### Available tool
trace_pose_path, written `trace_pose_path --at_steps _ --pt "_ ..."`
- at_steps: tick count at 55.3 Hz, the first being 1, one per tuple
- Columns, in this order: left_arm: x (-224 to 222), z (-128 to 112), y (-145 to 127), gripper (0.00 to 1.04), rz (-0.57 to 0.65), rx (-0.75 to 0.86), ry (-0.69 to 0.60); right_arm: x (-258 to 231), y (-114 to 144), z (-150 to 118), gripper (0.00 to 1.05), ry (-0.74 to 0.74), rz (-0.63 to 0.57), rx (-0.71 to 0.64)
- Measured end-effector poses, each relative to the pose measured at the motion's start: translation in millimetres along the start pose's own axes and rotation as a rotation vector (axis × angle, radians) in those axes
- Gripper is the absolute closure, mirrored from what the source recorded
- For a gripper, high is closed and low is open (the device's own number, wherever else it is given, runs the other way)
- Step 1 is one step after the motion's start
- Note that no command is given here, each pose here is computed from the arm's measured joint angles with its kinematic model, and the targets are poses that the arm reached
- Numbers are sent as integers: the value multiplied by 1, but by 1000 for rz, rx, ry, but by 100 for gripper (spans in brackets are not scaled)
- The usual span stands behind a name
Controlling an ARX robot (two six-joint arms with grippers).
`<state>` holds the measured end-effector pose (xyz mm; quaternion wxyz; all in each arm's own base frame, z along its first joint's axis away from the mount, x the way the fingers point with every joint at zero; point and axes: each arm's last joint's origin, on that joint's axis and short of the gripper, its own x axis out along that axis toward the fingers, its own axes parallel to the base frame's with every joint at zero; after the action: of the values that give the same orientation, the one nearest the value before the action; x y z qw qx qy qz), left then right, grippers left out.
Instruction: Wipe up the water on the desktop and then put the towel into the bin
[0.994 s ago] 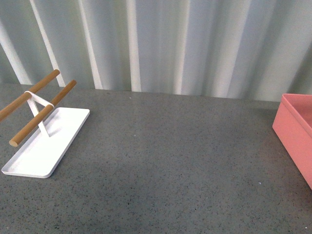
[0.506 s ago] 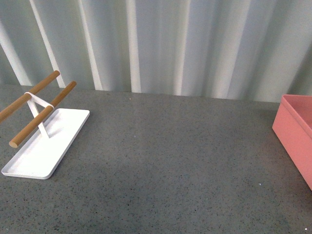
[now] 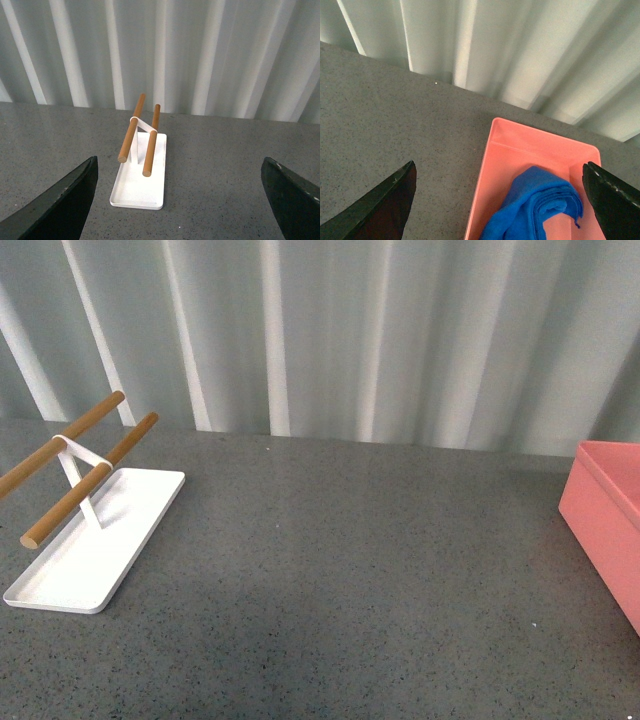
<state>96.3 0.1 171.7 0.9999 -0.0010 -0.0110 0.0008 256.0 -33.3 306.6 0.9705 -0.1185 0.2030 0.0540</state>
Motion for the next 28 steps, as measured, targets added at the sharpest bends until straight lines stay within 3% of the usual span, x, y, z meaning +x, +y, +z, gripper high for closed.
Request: trace_pose_path --at_steps 9,20,24,28 --pt "0 0 0 7 0 0 0 -49 29 -14 7 -75 -5 -43" --pt "0 0 0 7 0 0 0 -88 46 -41 8 -119 -58 -67" --pt "0 0 0 7 0 0 0 -97 52 -51 19 -280 -132 30" --pt "0 0 0 7 0 0 0 -106 58 -67 32 -383 -130 126"
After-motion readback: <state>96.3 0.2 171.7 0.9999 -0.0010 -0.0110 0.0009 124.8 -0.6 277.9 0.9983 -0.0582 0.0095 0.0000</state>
